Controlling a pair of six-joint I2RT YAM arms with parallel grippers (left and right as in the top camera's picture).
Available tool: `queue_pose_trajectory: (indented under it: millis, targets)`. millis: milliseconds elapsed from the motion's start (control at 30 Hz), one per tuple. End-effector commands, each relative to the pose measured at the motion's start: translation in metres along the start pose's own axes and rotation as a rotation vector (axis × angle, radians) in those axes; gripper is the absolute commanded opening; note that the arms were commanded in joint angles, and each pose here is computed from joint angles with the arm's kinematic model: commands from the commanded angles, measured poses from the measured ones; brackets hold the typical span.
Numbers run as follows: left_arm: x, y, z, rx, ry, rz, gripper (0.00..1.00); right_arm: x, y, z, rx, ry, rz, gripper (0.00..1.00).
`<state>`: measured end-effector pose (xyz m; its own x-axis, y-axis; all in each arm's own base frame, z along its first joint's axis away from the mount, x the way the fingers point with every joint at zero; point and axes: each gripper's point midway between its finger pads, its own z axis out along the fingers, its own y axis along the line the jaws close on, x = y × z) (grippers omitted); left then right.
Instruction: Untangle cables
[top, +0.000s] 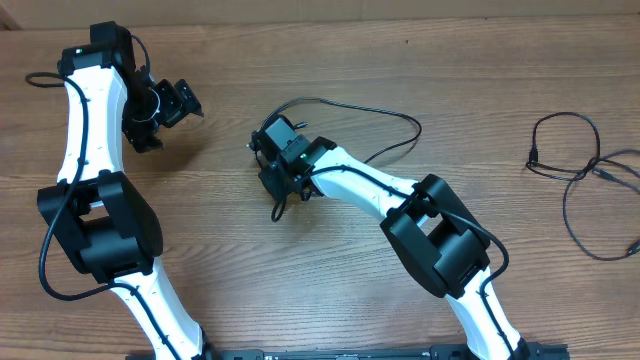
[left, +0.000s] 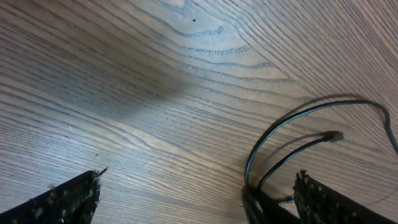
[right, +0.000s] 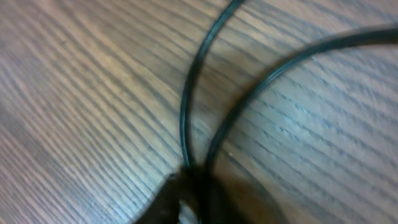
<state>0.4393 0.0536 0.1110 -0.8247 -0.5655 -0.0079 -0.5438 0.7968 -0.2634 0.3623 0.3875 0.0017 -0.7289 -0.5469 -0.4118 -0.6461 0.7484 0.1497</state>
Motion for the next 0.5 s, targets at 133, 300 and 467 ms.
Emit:
queue_pose_trajectory:
  millis: [133, 300, 467]
  targets:
    - [0.004, -0.007, -0.001, 0.01, 0.001, -0.004, 1.0, 0.047, 0.009, 0.021, -0.069, 0.149, 0.027, 0.04]
    - [0.004, -0.007, -0.001, 0.01, 0.001, -0.004, 1.0, 0.052, 0.032, 0.017, -0.202, 0.179, 0.039, 0.04]
    - [0.004, -0.007, -0.001, 0.01, 0.001, -0.004, 1.0, 0.053, 0.055, 0.011, -0.339, 0.195, 0.049, 0.04]
